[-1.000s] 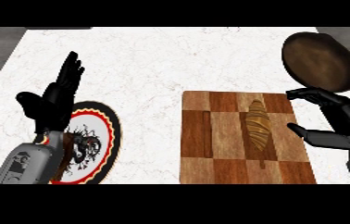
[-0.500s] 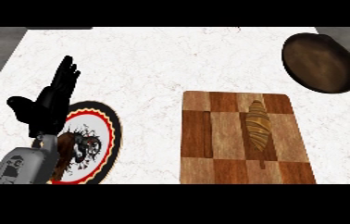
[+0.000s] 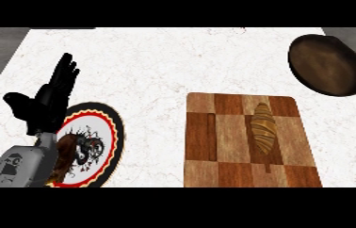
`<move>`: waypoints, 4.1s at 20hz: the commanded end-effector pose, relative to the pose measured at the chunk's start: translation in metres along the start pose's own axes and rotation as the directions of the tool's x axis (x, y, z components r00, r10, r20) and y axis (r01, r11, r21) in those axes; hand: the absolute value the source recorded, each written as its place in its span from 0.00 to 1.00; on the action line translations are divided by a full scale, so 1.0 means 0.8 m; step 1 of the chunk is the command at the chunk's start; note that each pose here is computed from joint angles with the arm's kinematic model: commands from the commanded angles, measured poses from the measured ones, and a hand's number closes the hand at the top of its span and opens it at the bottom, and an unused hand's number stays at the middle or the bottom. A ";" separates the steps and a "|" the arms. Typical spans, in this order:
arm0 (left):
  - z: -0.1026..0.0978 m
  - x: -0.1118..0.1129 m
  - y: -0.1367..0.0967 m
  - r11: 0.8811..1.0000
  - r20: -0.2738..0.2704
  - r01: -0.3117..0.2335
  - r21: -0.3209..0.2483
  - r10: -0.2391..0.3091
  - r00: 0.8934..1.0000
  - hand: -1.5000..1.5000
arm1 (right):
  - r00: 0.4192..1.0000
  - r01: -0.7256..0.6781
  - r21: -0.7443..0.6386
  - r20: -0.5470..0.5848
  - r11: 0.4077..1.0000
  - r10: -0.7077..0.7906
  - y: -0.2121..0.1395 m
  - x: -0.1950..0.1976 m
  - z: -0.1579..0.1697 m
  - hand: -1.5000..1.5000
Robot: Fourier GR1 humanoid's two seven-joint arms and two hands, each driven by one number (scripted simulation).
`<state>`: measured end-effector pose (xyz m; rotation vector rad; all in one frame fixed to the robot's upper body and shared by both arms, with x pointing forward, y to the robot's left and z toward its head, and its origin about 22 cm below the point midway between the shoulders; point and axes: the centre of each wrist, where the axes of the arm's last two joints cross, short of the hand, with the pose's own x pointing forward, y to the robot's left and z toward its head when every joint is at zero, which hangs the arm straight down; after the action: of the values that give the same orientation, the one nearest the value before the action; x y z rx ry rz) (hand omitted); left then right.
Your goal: Pick the croissant from the cutting board and place it in the pan
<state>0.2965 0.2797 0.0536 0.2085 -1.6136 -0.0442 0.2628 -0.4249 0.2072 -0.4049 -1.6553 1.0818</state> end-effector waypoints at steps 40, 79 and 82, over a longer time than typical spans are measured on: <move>0.002 -0.007 -0.004 1.000 0.006 -0.006 -0.018 0.006 1.000 0.50 | 0.987 -0.041 0.335 -0.135 0.941 0.091 0.163 0.036 -0.103 0.00; -0.012 -0.033 -0.023 1.000 -0.003 -0.005 0.006 0.005 1.000 0.50 | 0.909 -0.200 0.594 -0.184 0.779 0.374 0.277 0.000 -0.156 0.00; -0.008 -0.019 -0.003 1.000 0.003 -0.002 -0.009 0.002 1.000 0.50 | 0.930 -0.267 0.580 -0.053 0.770 0.363 0.288 0.004 -0.159 1.00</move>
<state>0.3016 0.2773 0.0439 0.2040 -1.6169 -0.0497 0.3253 -0.2580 0.0319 -0.4367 -1.0041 1.6108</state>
